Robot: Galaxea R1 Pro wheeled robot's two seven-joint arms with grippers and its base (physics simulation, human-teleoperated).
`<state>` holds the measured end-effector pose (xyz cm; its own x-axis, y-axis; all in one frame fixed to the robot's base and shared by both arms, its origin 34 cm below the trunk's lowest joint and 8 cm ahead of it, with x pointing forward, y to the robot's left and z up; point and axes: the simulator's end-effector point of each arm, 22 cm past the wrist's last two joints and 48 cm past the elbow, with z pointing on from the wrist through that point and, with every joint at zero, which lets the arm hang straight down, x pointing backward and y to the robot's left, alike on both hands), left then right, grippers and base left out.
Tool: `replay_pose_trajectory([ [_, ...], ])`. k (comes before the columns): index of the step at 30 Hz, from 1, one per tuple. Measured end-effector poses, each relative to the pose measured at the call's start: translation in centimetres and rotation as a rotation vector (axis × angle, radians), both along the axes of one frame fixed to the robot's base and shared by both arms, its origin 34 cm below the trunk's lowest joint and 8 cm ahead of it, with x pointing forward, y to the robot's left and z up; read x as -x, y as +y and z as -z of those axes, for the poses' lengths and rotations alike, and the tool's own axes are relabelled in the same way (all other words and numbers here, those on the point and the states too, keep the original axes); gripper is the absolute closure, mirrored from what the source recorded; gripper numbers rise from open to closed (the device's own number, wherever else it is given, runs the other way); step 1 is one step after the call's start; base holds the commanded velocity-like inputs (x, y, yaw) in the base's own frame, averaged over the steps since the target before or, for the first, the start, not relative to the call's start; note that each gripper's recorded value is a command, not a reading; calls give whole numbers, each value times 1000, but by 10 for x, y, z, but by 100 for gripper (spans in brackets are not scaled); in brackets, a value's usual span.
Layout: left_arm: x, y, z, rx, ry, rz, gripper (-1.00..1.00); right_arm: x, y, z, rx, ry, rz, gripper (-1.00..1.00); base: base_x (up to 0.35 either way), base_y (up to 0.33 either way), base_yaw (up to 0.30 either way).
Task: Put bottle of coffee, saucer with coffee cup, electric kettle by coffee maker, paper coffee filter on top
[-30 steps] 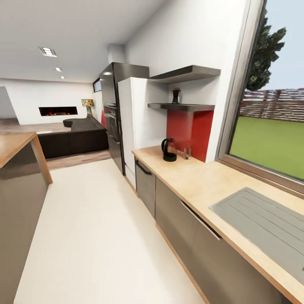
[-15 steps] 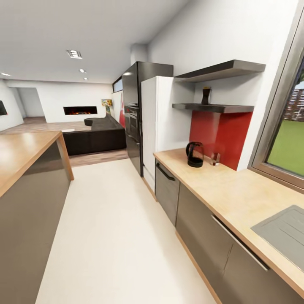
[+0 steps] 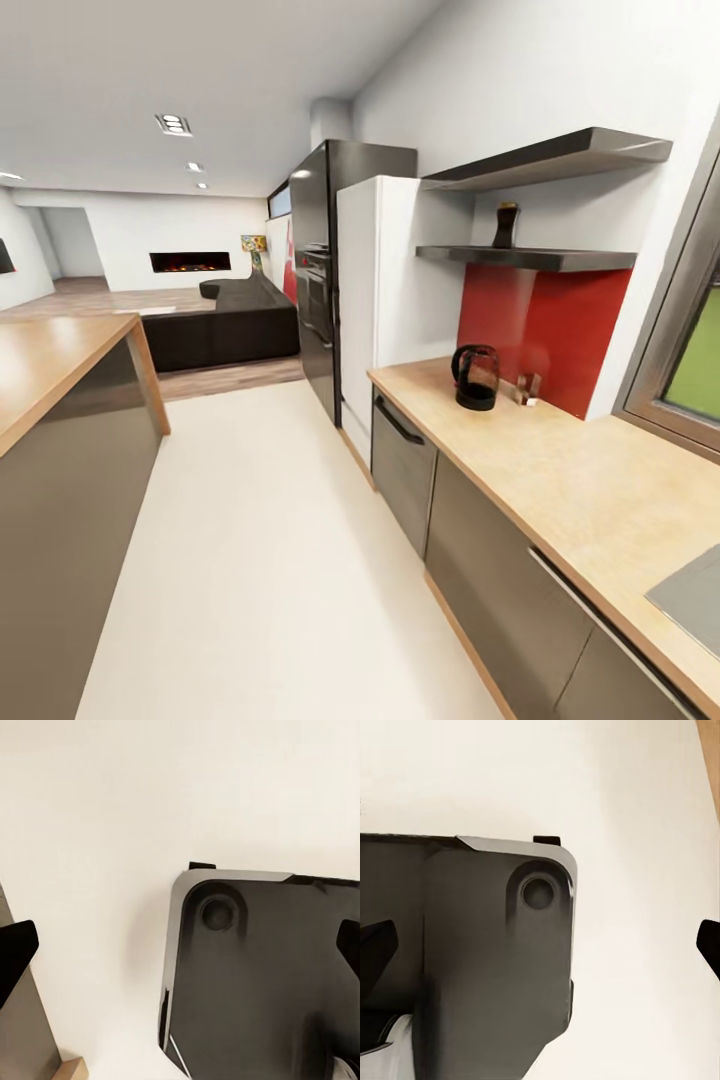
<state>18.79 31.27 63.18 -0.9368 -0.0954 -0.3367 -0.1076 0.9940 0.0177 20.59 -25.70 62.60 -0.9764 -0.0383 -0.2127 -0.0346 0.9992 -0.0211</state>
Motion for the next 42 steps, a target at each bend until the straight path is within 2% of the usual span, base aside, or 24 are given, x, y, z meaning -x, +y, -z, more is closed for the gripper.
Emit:
replay_pose_trajectory([
  [22, 0, -1, 0, 1, -2, -1, -100, -1, 1, 0, -4, -4, 13, -100, 323, 178, 0],
  [31, 0, -1, 0, 1, -2, -2, -100, -1, 9, 0, -43, -1, 3, -100, 309, 204, 0],
  [42, 0, -1, 0, 1, -2, -1, -100, -1, 9, 0, -46, -2, 2, -100, 308, 200, 0],
])
